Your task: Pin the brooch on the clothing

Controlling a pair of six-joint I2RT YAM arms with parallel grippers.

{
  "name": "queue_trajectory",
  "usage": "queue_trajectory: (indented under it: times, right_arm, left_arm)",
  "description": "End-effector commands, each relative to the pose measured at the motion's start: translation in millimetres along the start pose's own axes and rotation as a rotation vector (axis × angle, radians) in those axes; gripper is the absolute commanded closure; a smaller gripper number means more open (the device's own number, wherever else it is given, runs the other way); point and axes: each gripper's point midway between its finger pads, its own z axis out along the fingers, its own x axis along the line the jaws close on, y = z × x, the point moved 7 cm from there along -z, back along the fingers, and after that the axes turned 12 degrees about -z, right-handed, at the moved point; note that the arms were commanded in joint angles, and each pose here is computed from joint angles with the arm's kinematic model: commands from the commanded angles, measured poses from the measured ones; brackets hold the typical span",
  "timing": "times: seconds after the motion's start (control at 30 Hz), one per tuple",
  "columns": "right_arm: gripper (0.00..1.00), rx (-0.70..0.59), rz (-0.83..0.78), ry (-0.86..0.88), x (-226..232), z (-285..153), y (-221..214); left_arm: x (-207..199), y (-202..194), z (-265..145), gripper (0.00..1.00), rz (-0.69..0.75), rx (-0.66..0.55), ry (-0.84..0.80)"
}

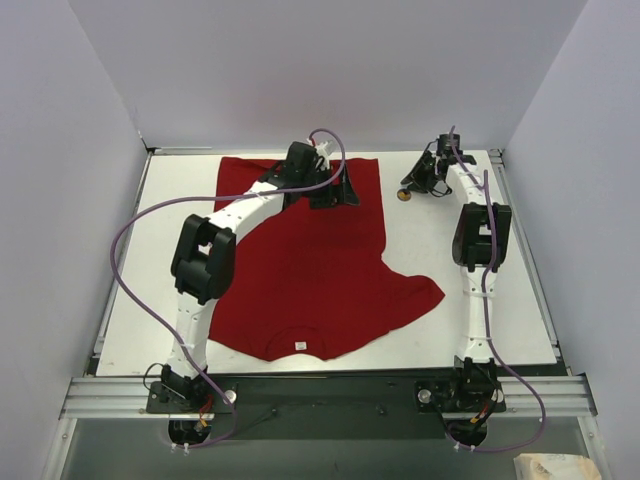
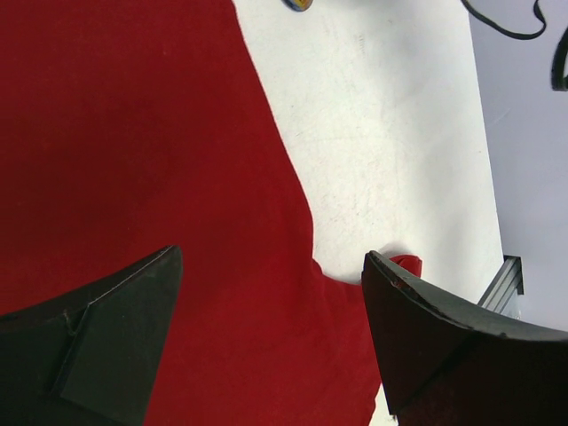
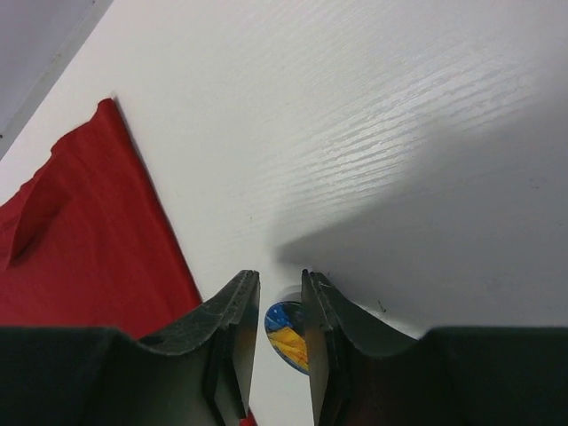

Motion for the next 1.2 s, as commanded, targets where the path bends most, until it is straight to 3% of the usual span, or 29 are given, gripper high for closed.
queue_trajectory:
  times: [0.0,0.4,0.83,0.97,1.07,1.17]
  right_arm:
    - [0.73,0.111,0.034,-0.006,-1,-2,-24]
    - [0.75,0.273,0.065,-0.024,-12,-28,-79]
    - [0.74,0.287,-0.01,-0.026,-2,-46,-94]
    - [0.68,0.259,-0.027,0.001,0,-50,-85]
    - [0.56,0.243,-0.044,0.02,3,-51,-78]
    - [0.54,0.242,-0.044,0.023,3,-47,-77]
  left_arm:
    - [-24,20,-28,0.08,0.047,-0.079,-0.064]
    - [-24,16,-34,0.09,0.031,-0.082,-0.075]
    - [-29,5,-21,0.09,0.02,-0.039,-0.109]
    - [-36,2,-8,0.09,0.011,-0.019,-0.14]
    - [-33,-1,4,0.09,-0.003,-0.005,-0.14]
    - [-35,0,16,0.09,-0.014,0.002,-0.146]
